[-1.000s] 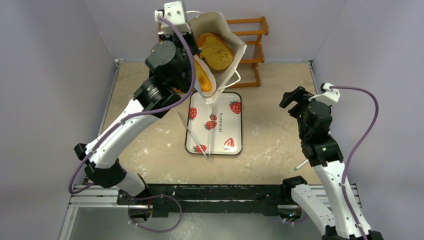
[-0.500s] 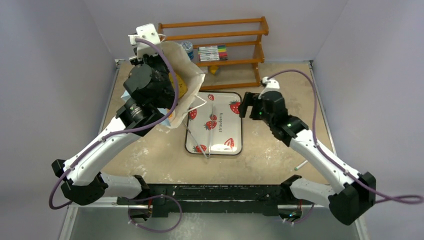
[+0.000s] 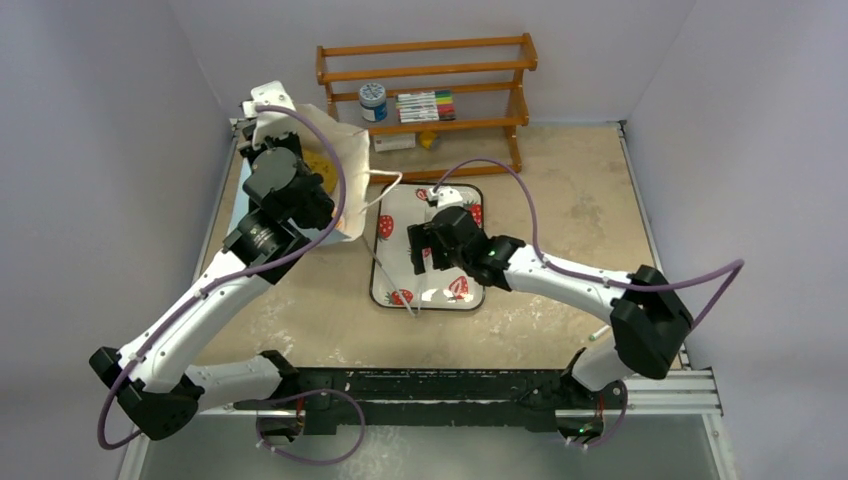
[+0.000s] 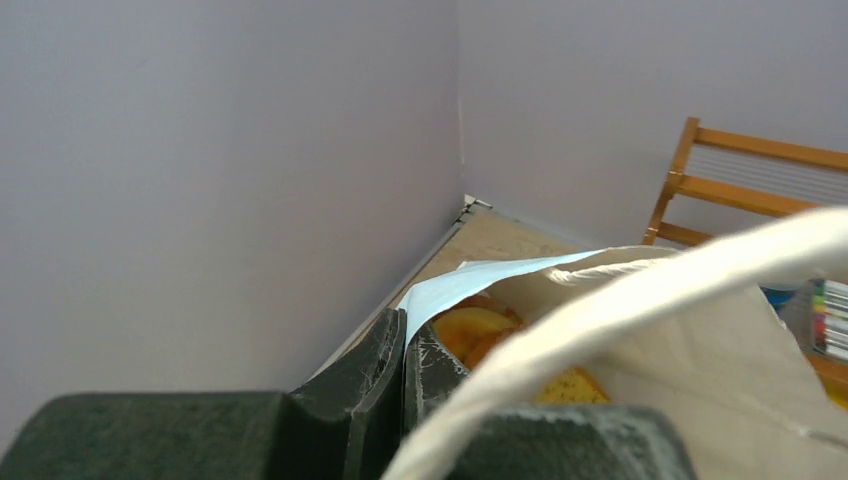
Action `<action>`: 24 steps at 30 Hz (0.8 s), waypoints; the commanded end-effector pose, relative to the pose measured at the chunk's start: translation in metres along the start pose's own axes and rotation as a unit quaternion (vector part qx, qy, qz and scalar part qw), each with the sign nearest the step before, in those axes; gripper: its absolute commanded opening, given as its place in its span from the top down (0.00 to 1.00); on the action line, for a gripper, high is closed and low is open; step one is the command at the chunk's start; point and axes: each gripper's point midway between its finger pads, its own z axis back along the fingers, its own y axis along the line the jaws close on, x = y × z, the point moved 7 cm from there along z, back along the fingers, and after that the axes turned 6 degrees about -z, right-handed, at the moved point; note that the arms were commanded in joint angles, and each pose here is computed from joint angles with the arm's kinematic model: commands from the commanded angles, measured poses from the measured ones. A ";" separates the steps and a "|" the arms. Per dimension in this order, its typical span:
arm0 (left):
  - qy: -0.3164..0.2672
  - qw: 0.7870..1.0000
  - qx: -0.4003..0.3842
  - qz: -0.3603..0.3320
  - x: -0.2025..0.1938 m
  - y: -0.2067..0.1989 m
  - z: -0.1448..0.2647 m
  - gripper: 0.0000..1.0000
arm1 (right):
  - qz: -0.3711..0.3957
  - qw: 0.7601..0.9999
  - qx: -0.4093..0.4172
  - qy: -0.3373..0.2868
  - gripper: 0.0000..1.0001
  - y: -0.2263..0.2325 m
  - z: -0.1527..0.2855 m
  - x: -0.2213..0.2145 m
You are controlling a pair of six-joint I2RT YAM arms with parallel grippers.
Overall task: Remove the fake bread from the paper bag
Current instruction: Place the paper bag at the center of the board.
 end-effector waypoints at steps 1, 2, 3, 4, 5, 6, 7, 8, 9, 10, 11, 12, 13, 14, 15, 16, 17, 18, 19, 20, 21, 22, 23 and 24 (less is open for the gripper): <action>-0.010 0.999 0.006 0.043 -0.001 0.019 -0.008 1.00 | 0.008 0.999 0.029 -0.046 0.00 0.029 -0.001 0.024; -0.008 0.999 0.008 0.040 -0.005 0.019 -0.011 1.00 | 0.010 0.999 0.030 -0.043 0.00 0.032 -0.003 0.022; -0.008 0.999 0.009 0.038 -0.009 0.020 -0.013 1.00 | 0.013 0.999 0.031 -0.040 0.00 0.034 -0.005 0.020; -0.006 0.999 0.011 0.037 -0.013 0.020 -0.016 1.00 | 0.016 0.999 0.032 -0.037 0.00 0.037 -0.007 0.017; -0.006 0.999 0.013 0.039 -0.016 0.021 -0.018 1.00 | 0.018 0.999 0.032 -0.034 0.00 0.039 -0.009 0.014; -0.005 0.999 0.015 0.039 -0.020 0.022 -0.021 1.00 | 0.022 0.999 0.033 -0.031 0.00 0.041 -0.011 0.012; -0.004 0.999 0.015 0.039 -0.023 0.022 -0.023 1.00 | 0.025 0.999 0.034 -0.028 0.00 0.044 -0.013 0.009; -0.002 0.999 0.015 0.036 -0.027 0.022 -0.026 1.00 | 0.028 0.999 0.034 -0.026 0.00 0.046 -0.015 0.007; 0.000 0.999 0.016 0.033 -0.030 0.023 -0.027 1.00 | 0.032 0.999 0.035 -0.023 0.00 0.048 -0.016 0.004; 0.001 0.999 0.013 0.031 -0.034 0.021 -0.029 1.00 | 0.036 0.999 0.032 -0.018 0.00 0.050 -0.020 0.000; 0.003 0.999 0.014 0.031 -0.038 0.022 -0.031 1.00 | 0.038 0.999 0.032 -0.017 0.00 0.052 -0.021 -0.002; 0.003 0.999 0.011 0.031 -0.041 0.021 -0.033 1.00 | 0.041 0.999 0.030 -0.012 0.00 0.053 -0.024 -0.006; 0.004 0.999 0.012 0.031 -0.045 0.022 -0.034 1.00 | 0.044 0.999 0.030 -0.009 0.00 0.055 -0.026 -0.009; 0.006 0.999 0.010 0.030 -0.048 0.021 -0.036 1.00 | 0.045 0.998 0.031 -0.007 0.00 0.057 -0.029 -0.011; 0.008 1.000 0.009 0.027 -0.052 0.021 -0.037 1.00 | 0.048 0.998 0.031 -0.005 0.00 0.059 -0.030 -0.012; 0.009 1.000 0.008 0.026 -0.055 0.020 -0.039 1.00 | 0.049 0.998 0.031 -0.004 0.00 0.062 -0.031 -0.014; 0.010 1.000 0.005 0.024 -0.058 0.020 -0.040 1.00 | 0.051 0.998 0.029 -0.003 0.00 0.064 -0.032 -0.015; 0.011 1.000 0.004 0.022 -0.061 0.020 -0.042 1.00 | 0.051 0.998 0.026 -0.003 0.00 0.065 -0.034 -0.016; 0.013 1.000 0.004 0.020 -0.064 0.020 -0.043 1.00 | 0.051 0.998 0.023 -0.002 0.00 0.066 -0.035 -0.017; 0.014 1.000 0.003 0.019 -0.066 0.020 -0.045 1.00 | 0.052 0.998 0.020 0.000 0.00 0.066 -0.036 -0.018; 0.016 1.000 0.002 0.016 -0.069 0.019 -0.046 1.00 | 0.052 0.999 0.018 0.002 0.00 0.066 -0.037 -0.019; 0.017 1.000 0.002 0.016 -0.070 0.020 -0.047 1.00 | 0.051 0.999 0.015 0.004 0.00 0.066 -0.039 -0.021; 0.018 1.000 0.001 0.015 -0.072 0.020 -0.048 1.00 | 0.051 0.999 0.015 0.006 0.00 0.066 -0.039 -0.022; 0.018 1.000 0.002 0.016 -0.073 0.020 -0.049 1.00 | 0.052 0.999 0.016 0.007 0.00 0.066 -0.040 -0.024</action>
